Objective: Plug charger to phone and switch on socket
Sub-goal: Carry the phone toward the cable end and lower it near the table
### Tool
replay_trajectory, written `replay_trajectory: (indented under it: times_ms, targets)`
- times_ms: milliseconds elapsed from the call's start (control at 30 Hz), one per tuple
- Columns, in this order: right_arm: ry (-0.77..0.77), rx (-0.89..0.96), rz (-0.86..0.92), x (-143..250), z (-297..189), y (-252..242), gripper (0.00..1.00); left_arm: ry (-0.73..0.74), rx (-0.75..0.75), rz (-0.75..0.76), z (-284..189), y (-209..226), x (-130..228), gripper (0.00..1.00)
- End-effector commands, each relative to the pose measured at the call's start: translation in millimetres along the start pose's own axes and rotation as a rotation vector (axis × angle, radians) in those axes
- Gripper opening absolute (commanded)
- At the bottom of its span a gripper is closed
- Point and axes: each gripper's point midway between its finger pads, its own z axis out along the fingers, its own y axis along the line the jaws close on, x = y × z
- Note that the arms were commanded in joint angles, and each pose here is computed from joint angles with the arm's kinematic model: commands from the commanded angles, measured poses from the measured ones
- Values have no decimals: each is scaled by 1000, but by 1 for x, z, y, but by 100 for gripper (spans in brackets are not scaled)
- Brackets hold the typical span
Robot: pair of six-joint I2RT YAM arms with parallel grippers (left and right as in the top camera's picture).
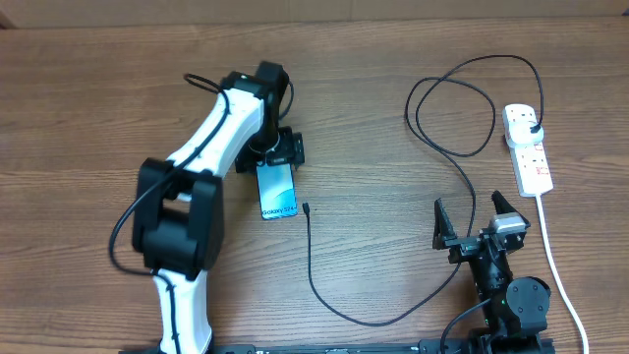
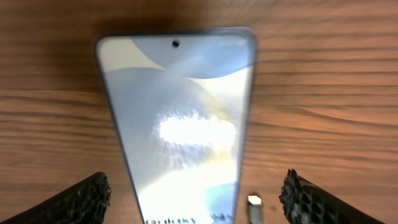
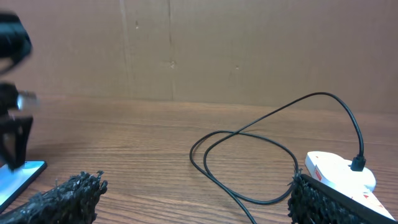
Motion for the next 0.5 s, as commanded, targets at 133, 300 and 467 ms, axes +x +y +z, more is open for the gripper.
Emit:
replay_trajectory:
  times_ms: [133, 300, 467]
  targets:
    - [-5, -8, -5, 2, 0, 2, 100, -115, 65, 28, -43, -8, -7, 100]
    - [-5, -8, -5, 2, 0, 2, 100, -85, 50, 27, -34, -6, -3, 100]
    - [-5, -8, -5, 2, 0, 2, 100, -58, 36, 23, -24, -2, 2, 99]
